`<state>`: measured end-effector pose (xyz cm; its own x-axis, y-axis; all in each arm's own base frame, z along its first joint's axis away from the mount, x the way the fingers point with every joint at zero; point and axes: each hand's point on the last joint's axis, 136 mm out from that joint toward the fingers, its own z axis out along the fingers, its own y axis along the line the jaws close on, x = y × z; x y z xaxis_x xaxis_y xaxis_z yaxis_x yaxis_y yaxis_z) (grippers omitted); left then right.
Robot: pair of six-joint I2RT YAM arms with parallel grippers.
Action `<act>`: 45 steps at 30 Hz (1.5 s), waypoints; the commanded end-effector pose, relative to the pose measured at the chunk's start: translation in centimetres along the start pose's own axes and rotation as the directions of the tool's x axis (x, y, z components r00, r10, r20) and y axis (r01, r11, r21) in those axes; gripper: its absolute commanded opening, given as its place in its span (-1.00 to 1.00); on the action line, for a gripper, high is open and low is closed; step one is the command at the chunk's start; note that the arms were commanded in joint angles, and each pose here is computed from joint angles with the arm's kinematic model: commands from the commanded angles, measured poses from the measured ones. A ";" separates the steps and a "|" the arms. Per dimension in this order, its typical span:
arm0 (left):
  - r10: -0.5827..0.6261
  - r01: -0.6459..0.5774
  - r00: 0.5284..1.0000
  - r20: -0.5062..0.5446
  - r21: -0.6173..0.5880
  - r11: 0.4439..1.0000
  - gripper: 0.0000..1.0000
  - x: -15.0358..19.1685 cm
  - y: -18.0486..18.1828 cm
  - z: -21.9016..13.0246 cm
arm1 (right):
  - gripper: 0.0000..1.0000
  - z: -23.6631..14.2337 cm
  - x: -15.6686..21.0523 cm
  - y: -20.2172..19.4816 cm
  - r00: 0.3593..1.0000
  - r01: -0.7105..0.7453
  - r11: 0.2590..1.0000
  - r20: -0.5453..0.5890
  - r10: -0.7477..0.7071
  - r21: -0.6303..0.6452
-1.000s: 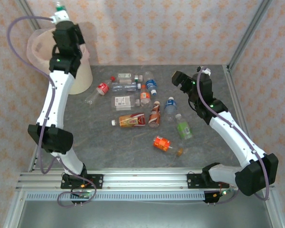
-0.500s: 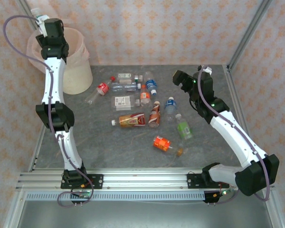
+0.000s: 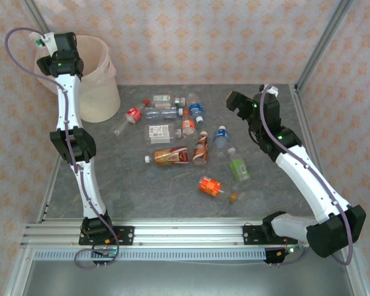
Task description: Put the plastic bottles in the bin
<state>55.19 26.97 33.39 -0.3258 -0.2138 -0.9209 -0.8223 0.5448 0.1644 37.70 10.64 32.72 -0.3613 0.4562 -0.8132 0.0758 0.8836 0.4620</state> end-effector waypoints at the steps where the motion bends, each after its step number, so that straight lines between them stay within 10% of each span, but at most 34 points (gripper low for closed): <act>1: -0.051 0.052 0.998 0.020 -0.052 0.997 0.58 -1.9 2.4 -2.1 | 0.98 -0.6 -1.0 -0.1 1.000 0.013 1.000 0.028 -0.013 0.016; 12: -0.207 0.213 0.977 -0.051 0.161 0.964 1.00 -3.9 2.6 -7.8 | 0.98 0.0 1.7 -3.3 0.998 0.063 0.988 -0.037 -0.058 0.141; 19: -0.257 0.254 0.964 -0.063 0.484 0.837 1.00 -3.9 -2.1 -17.0 | 0.98 -0.4 9.8 -7.0 0.914 0.240 0.954 -0.372 -0.159 0.180; 24: -0.272 0.279 0.955 -0.119 0.670 0.688 1.00 -1.5 -5.2 -23.4 | 1.00 -1.1 14.9 -9.8 0.824 0.302 0.931 -0.547 -0.147 0.204; 28: -0.244 0.302 0.945 -0.217 0.866 0.399 1.00 0.6 -8.6 -29.4 | 0.99 -1.4 18.2 -12.0 0.772 0.332 0.917 -0.622 -0.129 0.222; 36: -0.207 0.458 0.878 -0.432 0.884 0.096 1.00 4.9 -8.5 -34.8 | 0.99 -2.0 23.1 -14.7 0.701 0.338 0.920 -0.705 -0.106 0.198; 45: -0.039 0.402 0.915 -0.402 0.896 0.188 1.00 10.6 -5.8 -38.7 | 0.93 -0.5 25.9 -15.3 0.675 0.311 0.922 -0.737 -0.044 0.230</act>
<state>40.71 -9.41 36.62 -0.4304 -0.5862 -0.6864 0.1228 0.7153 -0.6879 26.25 8.39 5.25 -0.9391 0.1647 -0.3017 0.1503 0.9861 0.0705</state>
